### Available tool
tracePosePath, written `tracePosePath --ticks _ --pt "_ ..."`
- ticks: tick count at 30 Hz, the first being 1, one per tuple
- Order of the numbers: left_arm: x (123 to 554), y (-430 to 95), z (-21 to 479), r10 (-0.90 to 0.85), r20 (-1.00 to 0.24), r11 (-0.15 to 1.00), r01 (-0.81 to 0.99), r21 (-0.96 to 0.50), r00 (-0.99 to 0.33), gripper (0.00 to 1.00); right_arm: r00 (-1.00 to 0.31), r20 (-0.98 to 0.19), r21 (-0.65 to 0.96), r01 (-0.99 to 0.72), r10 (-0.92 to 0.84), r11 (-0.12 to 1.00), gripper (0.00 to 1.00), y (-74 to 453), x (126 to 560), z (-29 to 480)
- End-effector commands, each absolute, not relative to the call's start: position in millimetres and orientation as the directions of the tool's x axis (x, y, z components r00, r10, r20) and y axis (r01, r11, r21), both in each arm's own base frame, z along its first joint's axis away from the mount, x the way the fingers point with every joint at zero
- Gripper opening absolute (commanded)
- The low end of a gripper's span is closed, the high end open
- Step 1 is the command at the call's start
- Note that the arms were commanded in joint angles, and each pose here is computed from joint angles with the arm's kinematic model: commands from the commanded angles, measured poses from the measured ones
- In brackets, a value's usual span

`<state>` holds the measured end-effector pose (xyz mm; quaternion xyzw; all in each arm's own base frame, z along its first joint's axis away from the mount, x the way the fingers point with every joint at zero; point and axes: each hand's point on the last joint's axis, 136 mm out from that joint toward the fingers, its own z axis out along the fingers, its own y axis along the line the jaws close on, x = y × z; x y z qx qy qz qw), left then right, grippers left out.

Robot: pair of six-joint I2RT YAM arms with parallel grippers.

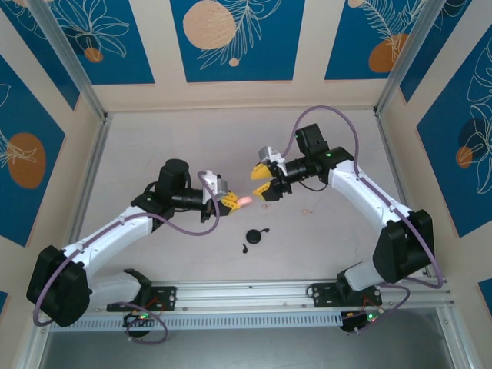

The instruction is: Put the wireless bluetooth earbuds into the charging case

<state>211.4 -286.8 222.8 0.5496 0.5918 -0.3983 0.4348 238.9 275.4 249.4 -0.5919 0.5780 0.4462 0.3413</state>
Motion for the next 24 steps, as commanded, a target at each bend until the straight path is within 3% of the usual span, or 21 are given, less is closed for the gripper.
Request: tracePosePath --ticks 1,8,12,16,19,21,24 --pt "205.6 -289.4 235.5 0.263 -0.965 0.05 0.998 0.04 0.025 0.13 -0.064 -0.926 0.136 -0.976 -0.373 -0.17 0.56 278.7 223.0 252.2" --pt "204.5 -290.8 239.0 0.244 -0.97 0.045 0.999 0.026 0.014 0.13 0.096 -0.903 -0.005 -0.977 -0.418 -0.214 0.52 287.8 214.2 228.6" --pt "204.2 -291.0 239.8 0.241 -0.97 0.045 0.999 0.023 0.011 0.13 0.114 -0.903 -0.019 -0.974 -0.415 -0.225 0.5 291.9 216.0 227.8" --pt "204.2 -291.1 240.3 0.239 -0.971 0.045 0.999 0.023 0.011 0.12 0.119 -0.902 -0.023 -0.973 -0.414 -0.229 0.4 293.3 217.5 228.0" --pt "205.5 -290.8 239.2 0.243 -0.97 0.052 0.998 0.022 0.009 0.13 0.124 -0.908 -0.027 -0.971 -0.401 -0.238 0.24 293.0 215.2 231.8" --pt "207.1 -290.7 237.9 0.248 -0.969 0.063 0.998 0.024 0.008 0.17 0.123 -0.91 -0.026 -0.97 -0.395 -0.242 0.18 292.1 213.3 234.4" --pt "210.7 -289.5 236.8 0.253 -0.967 0.088 0.995 0.038 0.015 0.32 0.11 -0.919 -0.02 -0.972 -0.378 -0.234 0.16 289.1 212.0 238.6"
